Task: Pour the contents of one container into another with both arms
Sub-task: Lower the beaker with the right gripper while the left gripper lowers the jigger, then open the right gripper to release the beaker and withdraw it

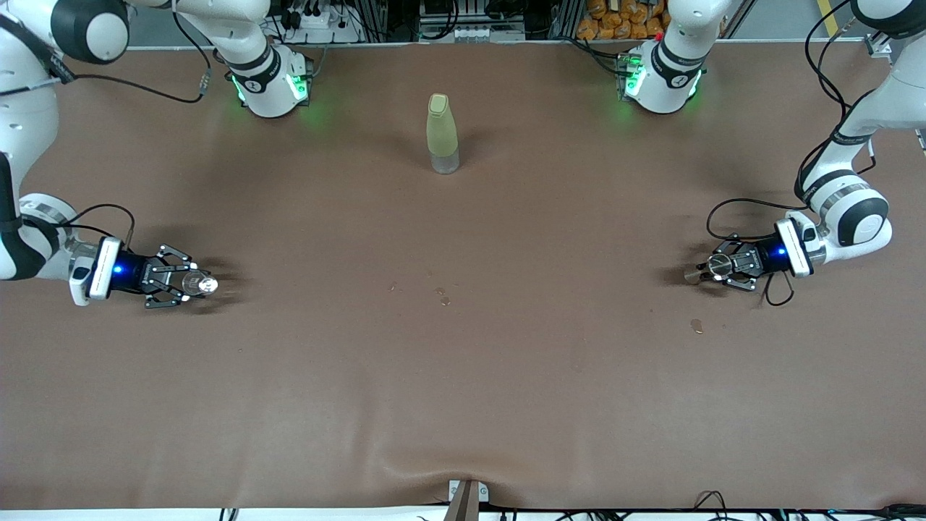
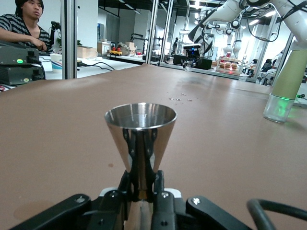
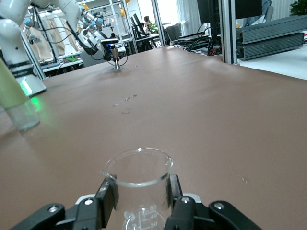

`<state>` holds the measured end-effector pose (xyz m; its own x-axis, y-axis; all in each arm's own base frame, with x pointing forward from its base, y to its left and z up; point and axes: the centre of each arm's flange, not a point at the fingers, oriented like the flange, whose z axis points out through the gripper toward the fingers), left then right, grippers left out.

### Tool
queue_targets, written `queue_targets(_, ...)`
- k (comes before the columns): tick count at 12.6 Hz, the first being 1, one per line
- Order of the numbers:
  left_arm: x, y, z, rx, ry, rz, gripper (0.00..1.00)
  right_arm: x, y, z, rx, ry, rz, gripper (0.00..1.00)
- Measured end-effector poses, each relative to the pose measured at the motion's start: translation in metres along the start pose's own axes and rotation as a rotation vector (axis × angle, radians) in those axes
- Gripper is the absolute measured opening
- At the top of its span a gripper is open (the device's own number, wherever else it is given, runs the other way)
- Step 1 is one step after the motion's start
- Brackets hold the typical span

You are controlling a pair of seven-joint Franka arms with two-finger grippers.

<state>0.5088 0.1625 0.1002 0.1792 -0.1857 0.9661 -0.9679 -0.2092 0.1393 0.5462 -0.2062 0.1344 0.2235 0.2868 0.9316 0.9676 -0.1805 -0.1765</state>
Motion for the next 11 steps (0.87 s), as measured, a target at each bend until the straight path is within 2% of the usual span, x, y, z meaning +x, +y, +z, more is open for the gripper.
queue_targets(4, -0.006, 0.002, -0.004, 0.006, -0.003, -0.011, 0.21, -0.015, 0.010, 0.008, 0.050, -0.028, -0.091, 0.50)
queue_targets(8, -0.014, 0.001, -0.002, 0.005, 0.006, -0.018, 0.21, -0.032, 0.017, 0.012, 0.088, 0.002, -0.116, 0.50)
queue_targets(9, -0.014, 0.001, -0.002, 0.004, 0.007, -0.018, 0.21, -0.034, 0.018, 0.011, 0.090, 0.008, -0.116, 0.57)
queue_targets(10, -0.014, 0.001, -0.002, 0.004, 0.007, -0.018, 0.21, -0.033, 0.018, 0.010, 0.091, 0.011, -0.117, 0.70)
queue_targets(11, -0.014, 0.001, -0.002, 0.004, 0.007, -0.018, 0.21, -0.032, 0.018, 0.009, 0.091, 0.012, -0.119, 0.73)
